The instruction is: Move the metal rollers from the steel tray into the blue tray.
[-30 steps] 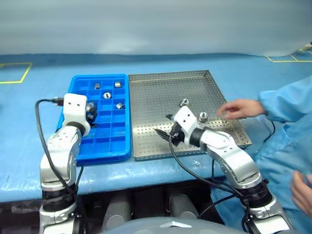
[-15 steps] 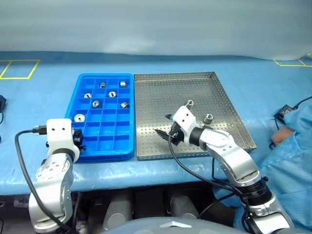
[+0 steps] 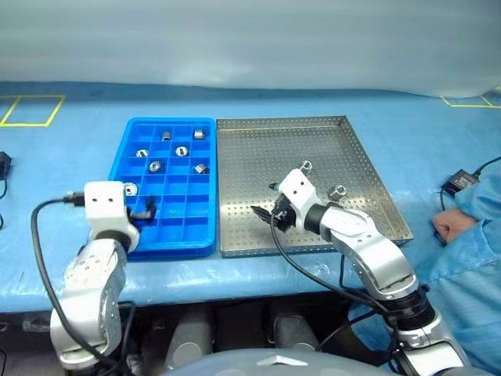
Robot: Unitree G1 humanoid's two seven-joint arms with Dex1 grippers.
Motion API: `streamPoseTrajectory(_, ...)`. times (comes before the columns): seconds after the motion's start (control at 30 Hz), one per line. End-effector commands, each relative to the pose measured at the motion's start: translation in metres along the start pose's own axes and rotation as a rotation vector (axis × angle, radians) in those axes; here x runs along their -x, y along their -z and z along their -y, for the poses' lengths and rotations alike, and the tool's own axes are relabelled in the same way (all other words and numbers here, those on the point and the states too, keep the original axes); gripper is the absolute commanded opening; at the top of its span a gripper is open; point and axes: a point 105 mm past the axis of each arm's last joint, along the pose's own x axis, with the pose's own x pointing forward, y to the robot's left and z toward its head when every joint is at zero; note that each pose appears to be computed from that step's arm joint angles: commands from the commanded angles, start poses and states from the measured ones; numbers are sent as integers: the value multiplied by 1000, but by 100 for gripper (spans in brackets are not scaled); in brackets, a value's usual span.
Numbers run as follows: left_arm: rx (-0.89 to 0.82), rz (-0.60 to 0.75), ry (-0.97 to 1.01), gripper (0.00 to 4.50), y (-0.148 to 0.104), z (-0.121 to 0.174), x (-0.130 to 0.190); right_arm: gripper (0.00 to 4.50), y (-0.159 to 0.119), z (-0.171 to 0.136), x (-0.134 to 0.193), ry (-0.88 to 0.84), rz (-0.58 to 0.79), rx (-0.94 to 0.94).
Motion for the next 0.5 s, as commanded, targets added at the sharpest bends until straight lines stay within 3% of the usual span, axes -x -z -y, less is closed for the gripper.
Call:
streamPoseTrajectory(0.03,31,164,360,418,-34,59,-7,366,-13,14,12,81,39,26)
streamPoseTrajectory(0.17,-17,174,694,418,-41,116,-17,366,-12,26,21,159,14,52)
streamPoseTrajectory(0.27,-88,115,894,418,-30,155,-28,366,-7,31,29,182,-25,76)
streamPoseTrajectory(0.5,-287,-16,1105,418,2,195,-44,366,14,42,53,281,-146,92)
